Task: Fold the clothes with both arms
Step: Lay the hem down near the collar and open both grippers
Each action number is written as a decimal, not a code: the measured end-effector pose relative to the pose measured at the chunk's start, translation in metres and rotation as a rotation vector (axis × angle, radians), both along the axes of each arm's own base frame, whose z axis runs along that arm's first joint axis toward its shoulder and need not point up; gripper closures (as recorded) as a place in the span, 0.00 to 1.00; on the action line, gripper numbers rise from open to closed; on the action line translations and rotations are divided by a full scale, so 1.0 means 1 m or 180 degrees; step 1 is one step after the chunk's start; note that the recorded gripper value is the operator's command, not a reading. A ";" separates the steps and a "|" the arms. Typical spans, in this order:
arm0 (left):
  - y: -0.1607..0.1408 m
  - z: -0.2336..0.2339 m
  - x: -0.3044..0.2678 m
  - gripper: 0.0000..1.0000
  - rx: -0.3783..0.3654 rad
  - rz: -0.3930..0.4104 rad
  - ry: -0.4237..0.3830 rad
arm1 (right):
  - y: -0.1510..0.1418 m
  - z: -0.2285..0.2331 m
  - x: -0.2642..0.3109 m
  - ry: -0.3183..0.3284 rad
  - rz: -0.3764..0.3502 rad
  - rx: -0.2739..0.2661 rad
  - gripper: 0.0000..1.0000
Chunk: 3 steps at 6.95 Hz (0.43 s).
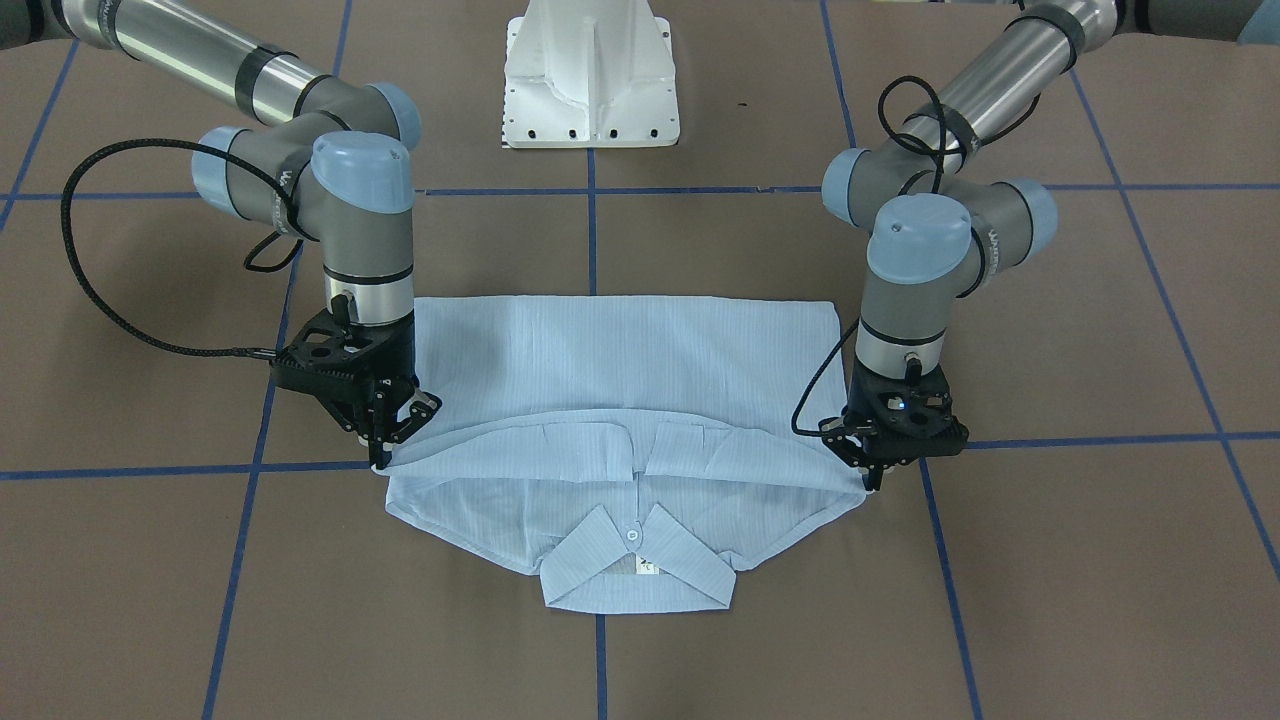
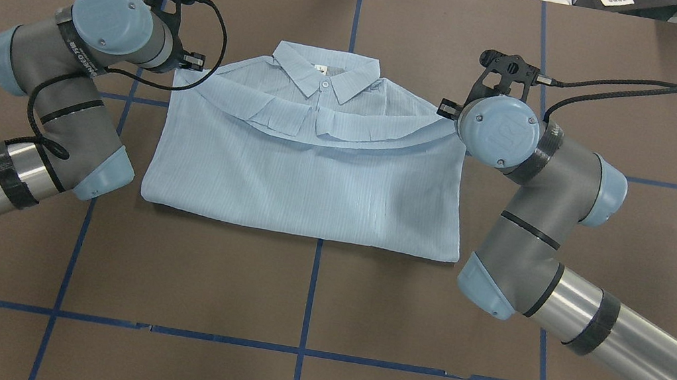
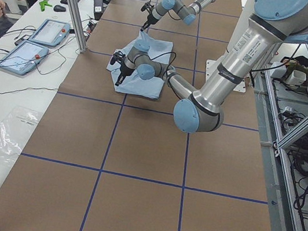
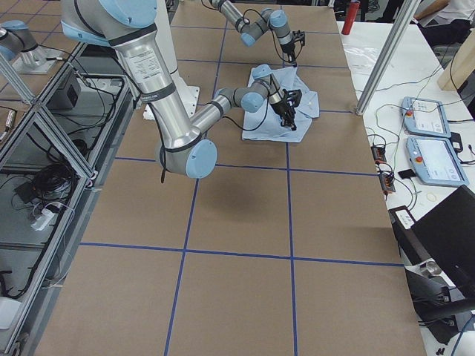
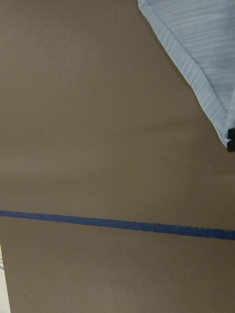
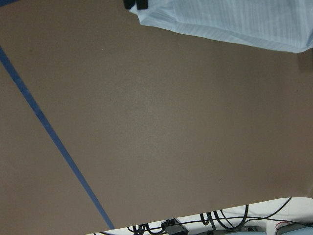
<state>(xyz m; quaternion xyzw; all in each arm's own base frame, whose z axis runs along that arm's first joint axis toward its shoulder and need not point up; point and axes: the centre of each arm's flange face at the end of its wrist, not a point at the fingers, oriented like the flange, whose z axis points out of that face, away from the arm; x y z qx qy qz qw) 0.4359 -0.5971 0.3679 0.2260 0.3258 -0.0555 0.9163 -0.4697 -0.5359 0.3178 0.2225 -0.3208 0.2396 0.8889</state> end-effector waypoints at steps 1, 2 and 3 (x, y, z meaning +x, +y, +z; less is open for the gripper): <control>-0.002 0.004 0.001 1.00 0.0019 0.0013 -0.0006 | -0.004 0.003 0.001 0.0016 -0.0002 -0.0007 1.00; -0.003 0.005 0.001 0.21 0.0034 0.0025 -0.0012 | -0.005 0.002 0.002 0.0016 0.0000 -0.0004 0.72; -0.003 0.006 0.001 0.00 0.0050 0.0040 -0.0020 | -0.007 0.000 0.003 0.0010 0.0005 0.0002 0.01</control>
